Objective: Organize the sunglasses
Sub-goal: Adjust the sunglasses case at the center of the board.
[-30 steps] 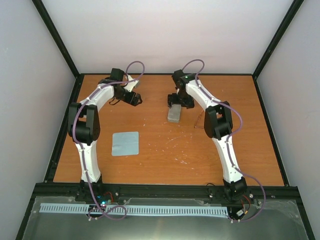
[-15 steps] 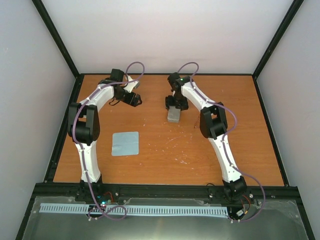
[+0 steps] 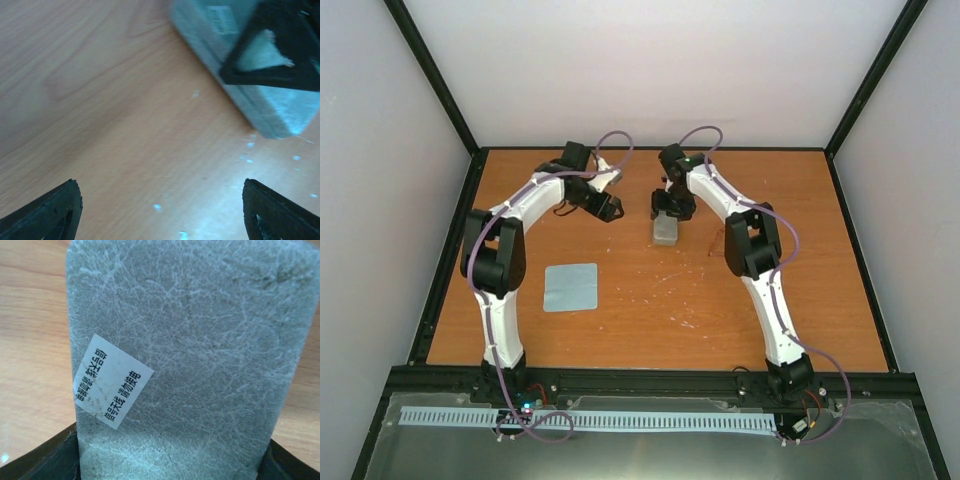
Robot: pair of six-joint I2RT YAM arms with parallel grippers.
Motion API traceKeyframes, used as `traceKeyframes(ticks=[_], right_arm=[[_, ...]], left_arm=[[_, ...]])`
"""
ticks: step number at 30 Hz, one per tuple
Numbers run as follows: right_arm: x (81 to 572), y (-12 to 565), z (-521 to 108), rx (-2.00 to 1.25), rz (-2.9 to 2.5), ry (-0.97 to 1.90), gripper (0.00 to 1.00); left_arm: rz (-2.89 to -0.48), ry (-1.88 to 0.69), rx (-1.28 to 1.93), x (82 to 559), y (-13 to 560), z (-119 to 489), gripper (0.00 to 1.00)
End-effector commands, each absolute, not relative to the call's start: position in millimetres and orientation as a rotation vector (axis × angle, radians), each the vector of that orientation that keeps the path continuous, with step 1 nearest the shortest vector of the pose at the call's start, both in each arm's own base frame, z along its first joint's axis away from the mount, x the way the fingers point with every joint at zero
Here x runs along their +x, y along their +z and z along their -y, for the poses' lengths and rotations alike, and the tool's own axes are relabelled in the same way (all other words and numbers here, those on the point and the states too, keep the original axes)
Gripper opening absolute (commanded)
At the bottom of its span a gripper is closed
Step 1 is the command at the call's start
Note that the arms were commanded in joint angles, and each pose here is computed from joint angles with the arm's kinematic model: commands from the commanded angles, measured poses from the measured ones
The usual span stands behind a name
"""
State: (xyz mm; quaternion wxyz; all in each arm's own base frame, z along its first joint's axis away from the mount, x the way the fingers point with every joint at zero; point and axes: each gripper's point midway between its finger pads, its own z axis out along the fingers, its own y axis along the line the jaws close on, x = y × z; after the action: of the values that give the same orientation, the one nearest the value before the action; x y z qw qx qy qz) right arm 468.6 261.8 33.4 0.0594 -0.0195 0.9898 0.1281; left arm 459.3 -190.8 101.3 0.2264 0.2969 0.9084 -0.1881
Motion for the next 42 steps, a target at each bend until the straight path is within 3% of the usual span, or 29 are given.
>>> traceKeyframes(ticks=[1,6,10,15,17,19,24,29,34,39,42], right_arm=[[480,108,-289,-0.181,-2.807,0.695,0.46],[428,108,-281,-0.611,-2.876,0.639,0.45],[384,100,-269,-0.722,-2.928,0.644,0.45],[360,81,-244,-0.823,-2.973,0.289,0.46],[362,71,-238,-0.798,-2.992,0.16,0.41],[373,65,-234,-0.634,-3.04,0.073,0.36],[423,77,-263,-0.258,-3.015,0.142,0.35],[462,79,-291,0.37,-2.939,0.415,0.28],[483,87,-308,0.739,-2.766,0.627,0.14],[490,89,-308,0.918,-2.703,0.643,0.19],[489,75,-308,0.919,-2.753,0.592,0.34]], left_arm=[[-2.38,-0.541,0.898,448,133,205,0.87],[-2.29,-0.445,1.008,454,133,194,0.88],[-2.277,-0.497,1.025,467,137,182,0.88],[-2.201,-0.486,1.114,480,133,176,0.88],[-2.192,-0.494,1.134,483,132,179,0.88],[-2.227,-0.508,1.113,488,129,179,0.86],[-2.327,-0.473,1.006,499,132,171,0.83],[-2.374,-0.491,0.943,480,141,173,0.85],[-2.416,-0.497,0.934,447,141,194,0.92],[-2.464,-0.484,0.938,427,125,212,0.94],[-2.505,-0.44,0.919,427,118,207,0.94]])
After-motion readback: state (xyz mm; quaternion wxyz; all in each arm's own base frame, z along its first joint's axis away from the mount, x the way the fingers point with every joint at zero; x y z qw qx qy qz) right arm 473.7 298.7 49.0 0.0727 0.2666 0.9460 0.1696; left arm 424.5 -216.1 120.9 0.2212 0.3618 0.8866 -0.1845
